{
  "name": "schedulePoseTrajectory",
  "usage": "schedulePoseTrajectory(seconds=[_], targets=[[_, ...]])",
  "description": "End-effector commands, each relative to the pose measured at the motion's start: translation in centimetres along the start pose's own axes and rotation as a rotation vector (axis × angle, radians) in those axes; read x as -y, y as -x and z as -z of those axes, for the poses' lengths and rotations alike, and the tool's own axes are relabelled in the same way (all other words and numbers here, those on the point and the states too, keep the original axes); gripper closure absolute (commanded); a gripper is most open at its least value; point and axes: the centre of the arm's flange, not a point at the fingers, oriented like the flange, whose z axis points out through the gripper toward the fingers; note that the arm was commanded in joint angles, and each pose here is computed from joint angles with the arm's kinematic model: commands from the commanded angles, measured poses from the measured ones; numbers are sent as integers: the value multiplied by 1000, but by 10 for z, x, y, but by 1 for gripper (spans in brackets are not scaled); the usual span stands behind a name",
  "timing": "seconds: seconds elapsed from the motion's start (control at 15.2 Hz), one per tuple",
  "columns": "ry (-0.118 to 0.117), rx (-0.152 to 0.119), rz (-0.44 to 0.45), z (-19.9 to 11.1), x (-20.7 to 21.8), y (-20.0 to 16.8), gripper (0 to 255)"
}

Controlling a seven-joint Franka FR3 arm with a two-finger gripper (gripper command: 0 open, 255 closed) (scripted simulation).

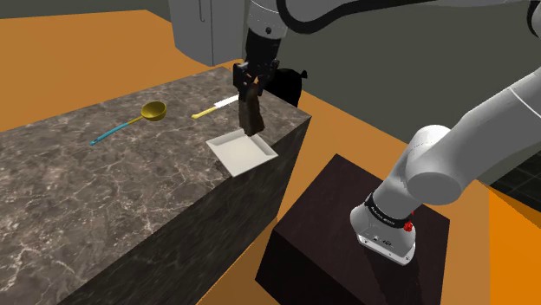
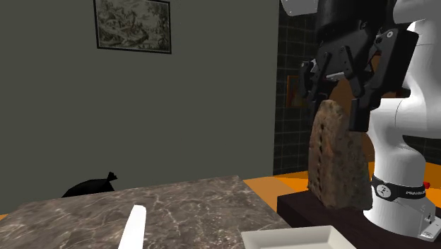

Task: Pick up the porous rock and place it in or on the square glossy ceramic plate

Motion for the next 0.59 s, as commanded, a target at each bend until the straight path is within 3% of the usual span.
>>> schedulePoseTrajectory(seconds=[0.0, 0.53], targets=[[0, -1, 0, -9, 0, 2, 255], [0, -1, 0, -51, -3, 7, 255]])
